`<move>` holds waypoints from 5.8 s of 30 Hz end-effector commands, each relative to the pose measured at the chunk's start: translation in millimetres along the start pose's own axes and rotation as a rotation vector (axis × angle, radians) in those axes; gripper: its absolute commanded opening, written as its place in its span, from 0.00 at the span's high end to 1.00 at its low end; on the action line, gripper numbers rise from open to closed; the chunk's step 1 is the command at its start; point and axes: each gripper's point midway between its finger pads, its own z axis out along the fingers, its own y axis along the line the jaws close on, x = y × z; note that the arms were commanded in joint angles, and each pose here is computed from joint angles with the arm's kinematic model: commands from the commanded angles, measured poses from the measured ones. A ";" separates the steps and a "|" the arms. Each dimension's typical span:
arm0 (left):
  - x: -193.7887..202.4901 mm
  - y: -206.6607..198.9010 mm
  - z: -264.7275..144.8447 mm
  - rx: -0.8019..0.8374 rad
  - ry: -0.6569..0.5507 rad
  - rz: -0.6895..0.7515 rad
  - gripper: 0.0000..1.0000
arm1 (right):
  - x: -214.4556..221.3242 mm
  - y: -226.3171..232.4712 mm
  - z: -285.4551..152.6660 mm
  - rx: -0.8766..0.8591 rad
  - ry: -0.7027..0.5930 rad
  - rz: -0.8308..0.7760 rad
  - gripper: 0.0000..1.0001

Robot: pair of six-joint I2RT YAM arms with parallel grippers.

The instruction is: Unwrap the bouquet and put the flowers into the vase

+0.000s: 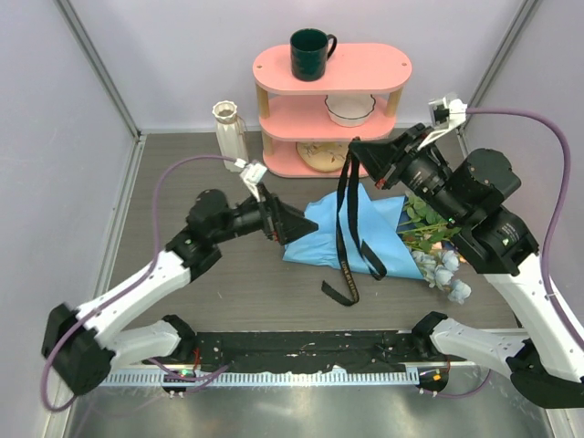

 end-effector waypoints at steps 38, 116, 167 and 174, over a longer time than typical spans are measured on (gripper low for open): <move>-126.1 109.0 -276.8 -1.536 -0.229 0.297 1.00 | 70.3 -70.4 -10.4 0.313 0.133 0.012 0.14; 1.3 86.4 -32.8 -0.238 0.060 -0.178 0.02 | 277.3 -181.0 13.6 0.112 0.690 0.457 0.18; 84.1 46.0 37.9 -0.168 0.368 -0.227 0.13 | 310.5 -212.6 -137.6 0.900 0.529 0.488 0.14; 92.1 60.9 25.1 -0.267 0.404 -0.196 0.09 | 339.6 -219.1 -159.6 0.977 0.591 0.513 0.12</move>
